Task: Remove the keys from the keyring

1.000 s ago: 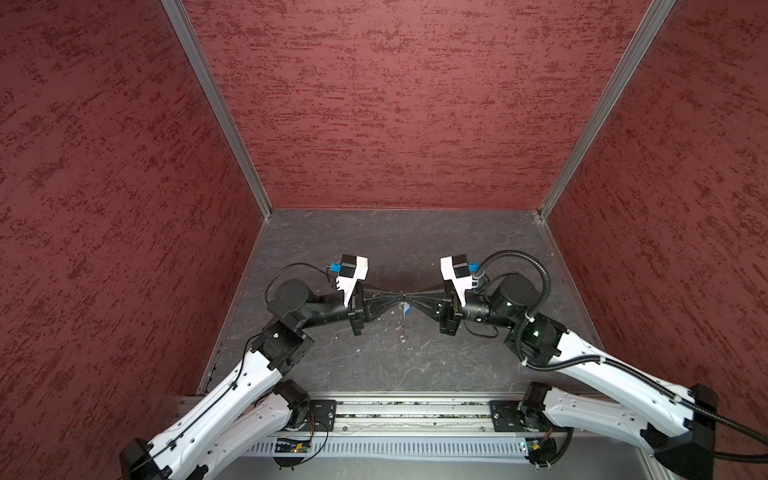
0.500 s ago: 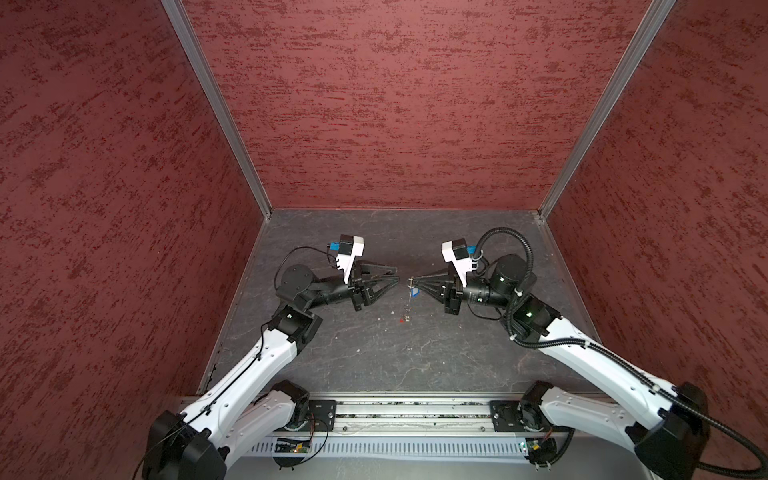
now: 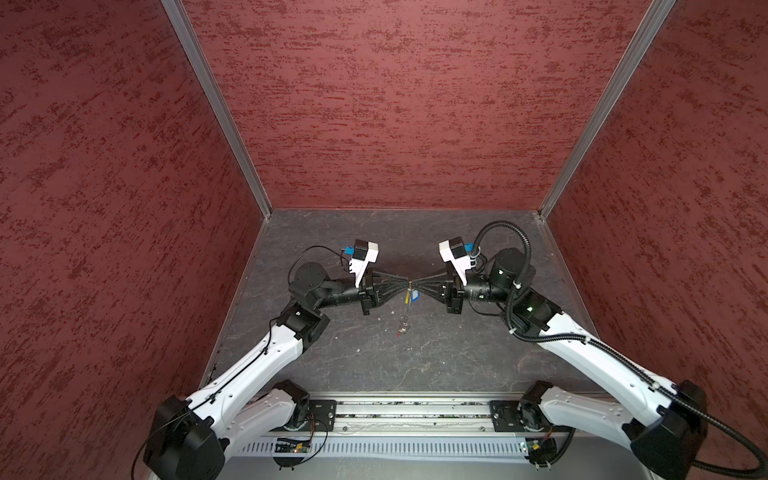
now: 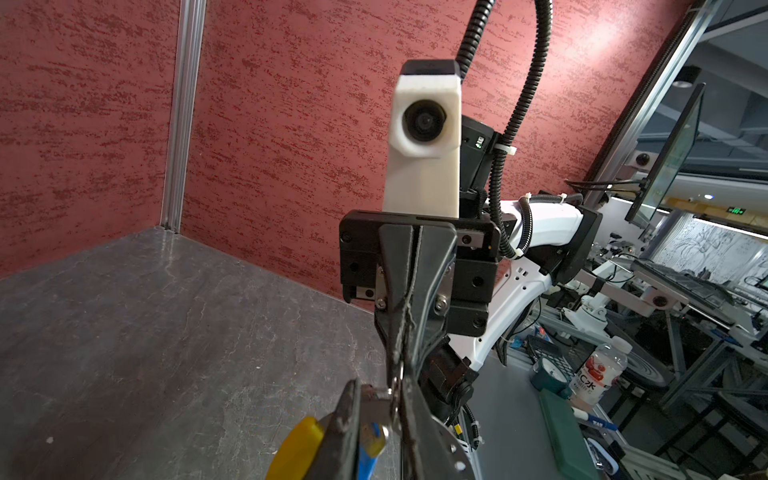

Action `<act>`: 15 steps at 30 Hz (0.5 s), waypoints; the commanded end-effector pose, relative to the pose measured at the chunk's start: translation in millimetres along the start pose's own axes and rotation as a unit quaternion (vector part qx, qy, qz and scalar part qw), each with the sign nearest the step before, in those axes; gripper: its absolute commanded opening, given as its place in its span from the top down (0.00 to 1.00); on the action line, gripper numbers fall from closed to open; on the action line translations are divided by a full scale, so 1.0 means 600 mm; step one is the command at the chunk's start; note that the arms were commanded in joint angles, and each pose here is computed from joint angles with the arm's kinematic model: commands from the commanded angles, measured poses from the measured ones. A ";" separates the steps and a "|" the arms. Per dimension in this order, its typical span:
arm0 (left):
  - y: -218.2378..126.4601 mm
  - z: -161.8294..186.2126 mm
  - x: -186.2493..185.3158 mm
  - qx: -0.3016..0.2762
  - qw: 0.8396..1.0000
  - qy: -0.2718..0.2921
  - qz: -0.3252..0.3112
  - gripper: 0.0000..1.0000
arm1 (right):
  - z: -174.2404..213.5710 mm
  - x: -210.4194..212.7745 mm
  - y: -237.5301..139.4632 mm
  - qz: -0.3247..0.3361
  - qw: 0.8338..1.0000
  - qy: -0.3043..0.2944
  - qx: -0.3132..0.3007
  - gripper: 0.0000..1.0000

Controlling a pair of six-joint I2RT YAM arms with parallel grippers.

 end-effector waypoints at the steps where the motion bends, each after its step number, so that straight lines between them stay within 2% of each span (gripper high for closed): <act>1: 0.004 -0.012 -0.011 -0.005 1.000 0.018 0.009 0.87 | -0.031 0.005 -0.004 -0.005 0.999 -0.028 -0.016 1.00; 5: 0.010 -0.009 -0.019 -0.002 1.000 0.023 0.019 0.88 | -0.031 0.001 -0.002 -0.002 1.000 -0.025 -0.017 1.00; 7: 0.013 -0.006 -0.020 0.002 0.999 0.023 0.022 0.92 | -0.032 -0.001 -0.002 0.002 1.000 -0.024 -0.018 1.00; 9: 0.015 -0.005 -0.021 0.002 0.999 0.025 0.022 1.00 | -0.035 -0.001 -0.001 0.004 0.999 -0.025 -0.019 1.00; 13: 0.012 -0.009 -0.023 -0.012 0.999 0.038 0.014 1.00 | -0.039 -0.005 -0.003 0.018 0.999 -0.022 -0.024 1.00; 15: 0.008 -0.013 -0.026 -0.020 0.999 0.046 0.015 1.00 | -0.043 -0.004 -0.010 0.034 0.999 -0.028 -0.031 0.82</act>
Point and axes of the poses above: each gripper's point midway between its finger pads, its own y axis out along the fingers, its own x axis along the line the jaws close on, z = x × y, the point moved 5 cm from there along -y, back along the fingers, and after that the axes turned 15 degrees about -y, right-handed, at the moved point
